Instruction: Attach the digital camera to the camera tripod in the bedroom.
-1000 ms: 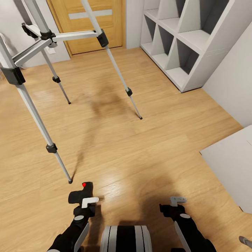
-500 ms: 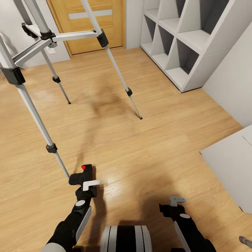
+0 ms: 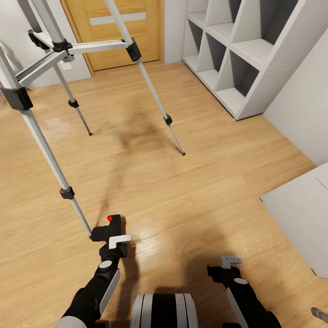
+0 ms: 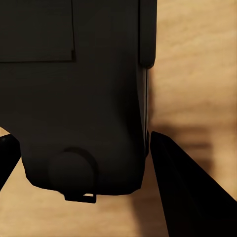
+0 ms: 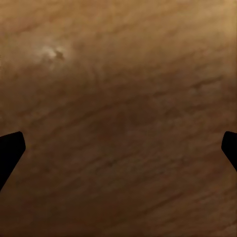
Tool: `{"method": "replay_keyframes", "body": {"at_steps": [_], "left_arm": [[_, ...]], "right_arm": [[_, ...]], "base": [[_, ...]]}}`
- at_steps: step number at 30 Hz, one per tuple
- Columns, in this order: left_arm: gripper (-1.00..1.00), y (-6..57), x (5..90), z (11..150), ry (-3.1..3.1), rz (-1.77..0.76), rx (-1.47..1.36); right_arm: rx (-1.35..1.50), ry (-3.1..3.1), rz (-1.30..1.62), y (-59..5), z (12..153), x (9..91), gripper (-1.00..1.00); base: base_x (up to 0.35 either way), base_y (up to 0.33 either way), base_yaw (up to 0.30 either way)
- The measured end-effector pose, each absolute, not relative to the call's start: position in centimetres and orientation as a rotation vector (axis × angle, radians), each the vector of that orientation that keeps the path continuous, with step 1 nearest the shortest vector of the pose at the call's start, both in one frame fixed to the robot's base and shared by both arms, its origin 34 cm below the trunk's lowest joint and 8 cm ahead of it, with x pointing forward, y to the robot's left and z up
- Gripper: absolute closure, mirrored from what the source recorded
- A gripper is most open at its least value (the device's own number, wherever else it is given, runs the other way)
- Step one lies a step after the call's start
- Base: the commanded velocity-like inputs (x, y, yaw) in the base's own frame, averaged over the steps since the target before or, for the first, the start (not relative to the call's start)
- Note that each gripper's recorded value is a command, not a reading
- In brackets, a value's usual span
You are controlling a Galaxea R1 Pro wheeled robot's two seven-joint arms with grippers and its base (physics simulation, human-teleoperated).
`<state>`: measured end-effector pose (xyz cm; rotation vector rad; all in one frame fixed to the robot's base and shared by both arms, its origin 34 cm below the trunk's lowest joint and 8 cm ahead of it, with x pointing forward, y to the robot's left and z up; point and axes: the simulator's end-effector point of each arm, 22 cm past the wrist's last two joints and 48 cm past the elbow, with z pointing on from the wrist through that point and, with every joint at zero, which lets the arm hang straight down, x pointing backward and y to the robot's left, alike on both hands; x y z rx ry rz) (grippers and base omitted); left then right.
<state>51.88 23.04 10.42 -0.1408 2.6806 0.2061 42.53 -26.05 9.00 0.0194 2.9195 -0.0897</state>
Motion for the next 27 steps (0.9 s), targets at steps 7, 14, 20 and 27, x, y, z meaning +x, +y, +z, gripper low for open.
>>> {"method": "replay_keyframes", "body": {"at_steps": [7, 14, 20, 27], "left_arm": [[1.0, 23.0, 51.8, 10.4, 2.684, 0.205, -0.142], [1.0, 22.5, 51.7, 10.3, 2.687, 0.195, -0.148], [1.0, 21.9, 52.5, 11.3, 2.668, 0.184, -0.152], [1.0, 21.8, 53.5, 12.6, 2.641, 0.179, -0.153]], "right_arm": [[0.021, 2.92, -0.088, -26.0, 9.0, 42.5, -1.0], [0.02, 2.92, -0.09, -26.1, 9.0, 42.5, -1.0], [0.019, 2.899, -0.089, -26.1, 9.8, 43.3, -1.0], [0.02, 2.87, -0.087, -26.1, 10.8, 44.5, -1.0]], "base": [[0.0, 0.0, 0.0], [0.0, 0.0, 0.0], [0.0, 0.0, 0.0], [0.0, 0.0, 0.0]]}}
